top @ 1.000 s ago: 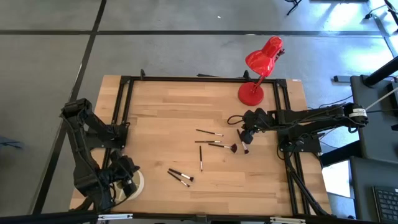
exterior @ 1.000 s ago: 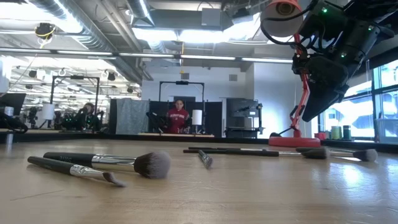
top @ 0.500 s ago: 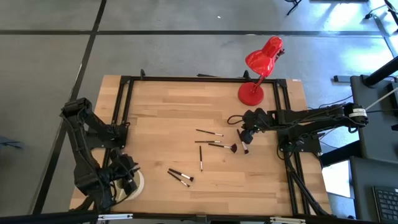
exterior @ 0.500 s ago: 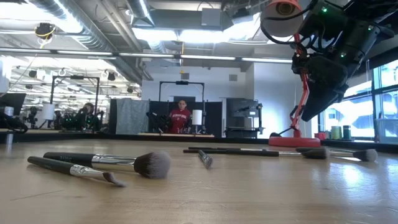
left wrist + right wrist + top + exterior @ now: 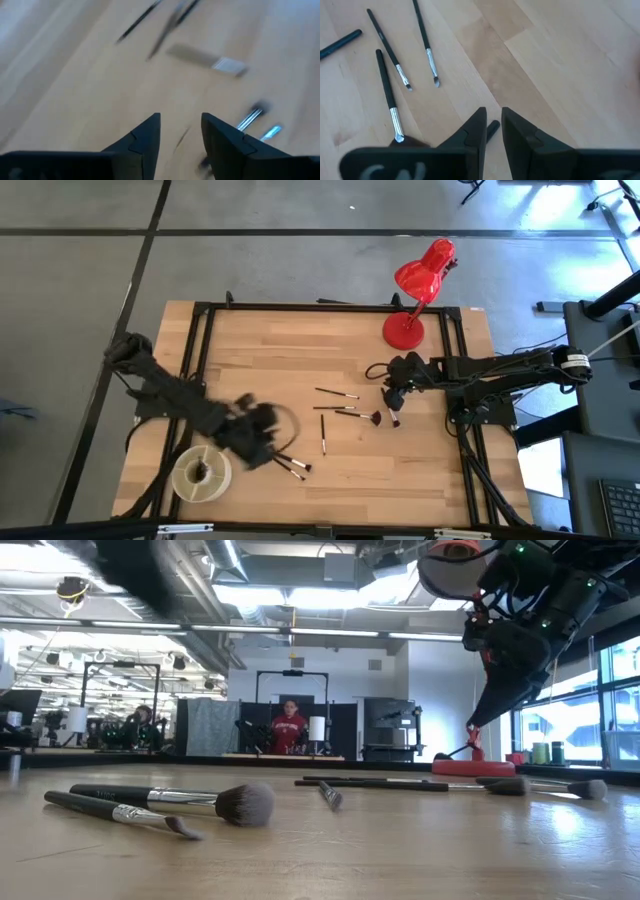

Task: Pick & Place Makeup Brushes
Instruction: Put the black blush brush into the makeup organizer

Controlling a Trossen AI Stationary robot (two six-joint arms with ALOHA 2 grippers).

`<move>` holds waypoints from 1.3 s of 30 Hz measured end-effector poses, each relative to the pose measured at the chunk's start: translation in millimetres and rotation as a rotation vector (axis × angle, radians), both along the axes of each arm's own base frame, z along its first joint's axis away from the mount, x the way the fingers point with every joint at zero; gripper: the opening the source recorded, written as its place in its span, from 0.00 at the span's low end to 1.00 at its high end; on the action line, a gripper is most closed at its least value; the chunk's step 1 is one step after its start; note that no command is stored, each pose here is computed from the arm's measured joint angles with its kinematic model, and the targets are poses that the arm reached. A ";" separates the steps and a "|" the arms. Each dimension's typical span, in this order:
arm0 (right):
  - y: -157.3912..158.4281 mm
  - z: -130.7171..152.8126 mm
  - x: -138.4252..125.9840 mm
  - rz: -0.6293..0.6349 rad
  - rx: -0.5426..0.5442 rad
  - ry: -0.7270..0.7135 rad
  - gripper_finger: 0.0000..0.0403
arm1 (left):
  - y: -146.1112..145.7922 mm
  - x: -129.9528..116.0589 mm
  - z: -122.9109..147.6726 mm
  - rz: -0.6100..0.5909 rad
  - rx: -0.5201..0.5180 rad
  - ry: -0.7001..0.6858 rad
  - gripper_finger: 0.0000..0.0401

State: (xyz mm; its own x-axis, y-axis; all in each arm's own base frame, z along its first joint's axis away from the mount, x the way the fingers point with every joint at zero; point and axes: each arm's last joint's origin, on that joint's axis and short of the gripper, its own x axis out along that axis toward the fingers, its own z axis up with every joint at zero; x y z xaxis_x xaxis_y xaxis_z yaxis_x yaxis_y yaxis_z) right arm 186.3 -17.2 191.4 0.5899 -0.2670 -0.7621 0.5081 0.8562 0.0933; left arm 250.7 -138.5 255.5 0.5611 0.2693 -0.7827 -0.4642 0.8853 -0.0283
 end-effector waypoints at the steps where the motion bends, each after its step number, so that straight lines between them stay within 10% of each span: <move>1: 0.0 0.0 0.0 0.003 -0.002 0.001 0.15 | 3.6 12.5 -1.5 -0.052 -0.018 -0.039 0.35; 5: 0.0 -0.3 -0.3 0.016 -0.012 0.010 0.15 | 5.1 51.4 -9.3 -0.266 -0.093 -0.147 0.34; 16: 0.1 -0.8 -1.0 0.022 -0.016 0.021 0.15 | -10.3 90.3 -107.0 -0.542 -0.069 0.082 0.37; 39: 0.1 -0.8 -1.1 0.015 -0.011 0.019 0.15 | -18.9 96.7 -121.2 -0.582 -0.171 0.063 0.40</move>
State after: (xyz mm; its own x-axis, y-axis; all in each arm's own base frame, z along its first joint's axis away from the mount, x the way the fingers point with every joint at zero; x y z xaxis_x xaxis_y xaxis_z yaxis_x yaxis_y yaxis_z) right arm 185.3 -17.1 190.5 0.5792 -0.2664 -0.7704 0.4966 0.8648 0.0743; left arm 347.4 -157.4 134.2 0.5297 -0.2000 -0.8243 0.0894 0.9795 -0.1803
